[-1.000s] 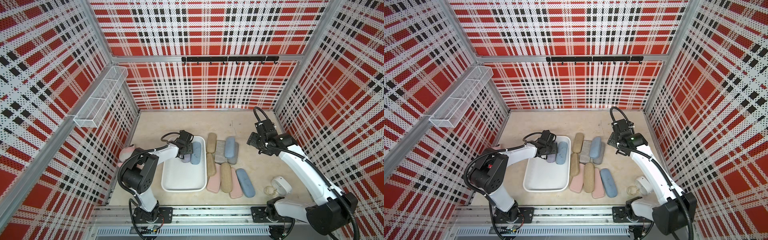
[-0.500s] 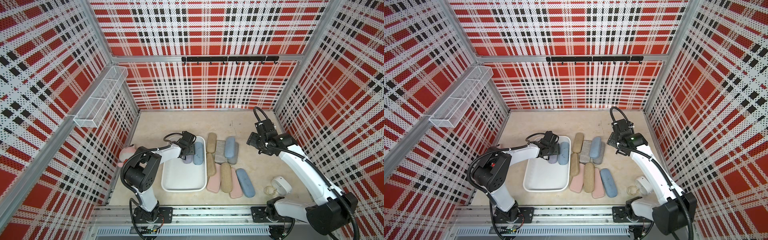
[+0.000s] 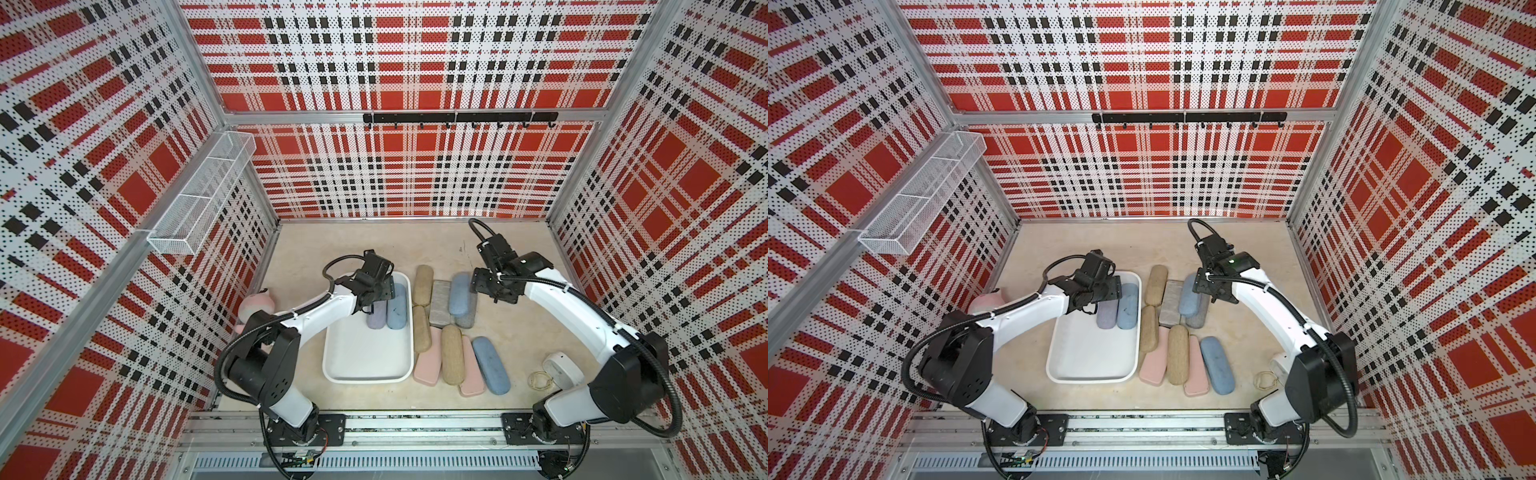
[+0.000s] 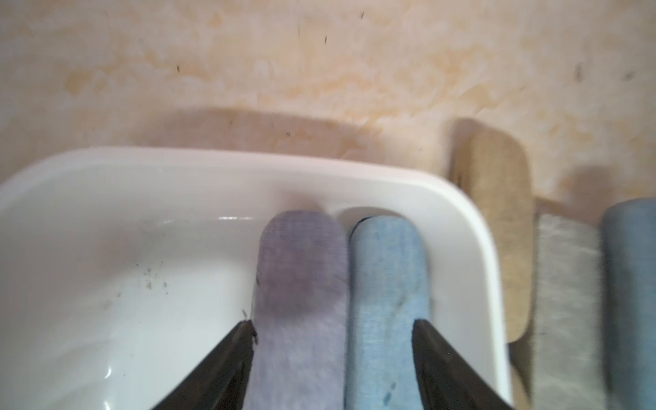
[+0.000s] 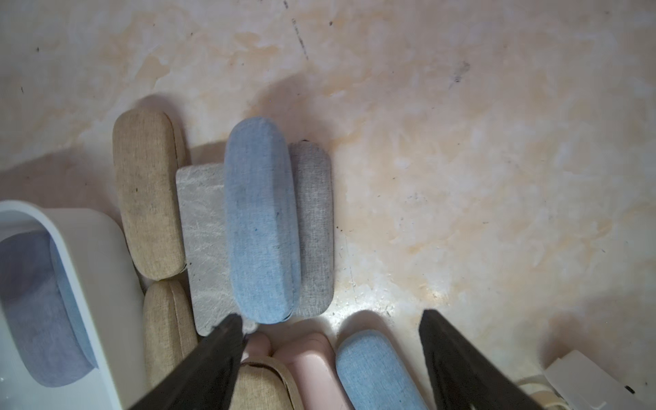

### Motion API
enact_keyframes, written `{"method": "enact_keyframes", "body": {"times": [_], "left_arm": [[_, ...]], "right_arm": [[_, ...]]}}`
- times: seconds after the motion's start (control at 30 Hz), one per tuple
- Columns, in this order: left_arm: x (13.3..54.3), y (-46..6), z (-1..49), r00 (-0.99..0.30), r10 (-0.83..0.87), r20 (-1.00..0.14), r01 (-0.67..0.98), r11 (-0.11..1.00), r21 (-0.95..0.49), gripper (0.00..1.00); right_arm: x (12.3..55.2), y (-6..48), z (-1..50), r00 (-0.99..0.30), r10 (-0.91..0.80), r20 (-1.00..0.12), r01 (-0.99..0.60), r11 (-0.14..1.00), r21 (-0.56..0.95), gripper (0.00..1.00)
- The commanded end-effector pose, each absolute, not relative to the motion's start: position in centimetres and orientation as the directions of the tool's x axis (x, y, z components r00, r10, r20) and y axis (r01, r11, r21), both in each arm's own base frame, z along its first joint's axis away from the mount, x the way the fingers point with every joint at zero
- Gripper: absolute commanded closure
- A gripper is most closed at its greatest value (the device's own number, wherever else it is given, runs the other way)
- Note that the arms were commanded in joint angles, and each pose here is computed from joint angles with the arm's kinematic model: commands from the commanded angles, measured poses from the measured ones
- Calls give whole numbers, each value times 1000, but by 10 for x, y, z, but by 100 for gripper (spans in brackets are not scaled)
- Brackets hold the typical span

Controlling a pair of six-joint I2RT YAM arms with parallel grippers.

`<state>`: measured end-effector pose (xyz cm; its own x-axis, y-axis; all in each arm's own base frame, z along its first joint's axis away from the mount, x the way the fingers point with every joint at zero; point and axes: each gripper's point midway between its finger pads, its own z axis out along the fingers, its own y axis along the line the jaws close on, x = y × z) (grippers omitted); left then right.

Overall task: Put the glasses cases into the storage boxes
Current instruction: Place the glasses case in the storage box.

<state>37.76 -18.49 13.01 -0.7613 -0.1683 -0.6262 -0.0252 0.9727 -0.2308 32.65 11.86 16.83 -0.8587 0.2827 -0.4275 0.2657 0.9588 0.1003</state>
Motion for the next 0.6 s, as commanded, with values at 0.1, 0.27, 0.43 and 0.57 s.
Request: {"method": "enact_keyframes", "body": {"times": [0.1,0.27,0.43,0.57], "left_arm": [[380,-199,178,-729,-200,-654,17,951,-310,24],[379,-253,212,-708,-137,-693,141,934,-328,21],[370,-341,219,-733,-44,-678,298,876,-379,19],[362,-395,200,-767,18,-641,362,837,-411,12]], "right_arm": [[337,117,189,-821,309,-481,285,950,124,17],[330,87,197,-775,367,-515,406,913,40,0],[318,52,195,-730,443,-521,516,857,5,0],[306,27,202,-674,464,-575,576,817,-16,0]]}}
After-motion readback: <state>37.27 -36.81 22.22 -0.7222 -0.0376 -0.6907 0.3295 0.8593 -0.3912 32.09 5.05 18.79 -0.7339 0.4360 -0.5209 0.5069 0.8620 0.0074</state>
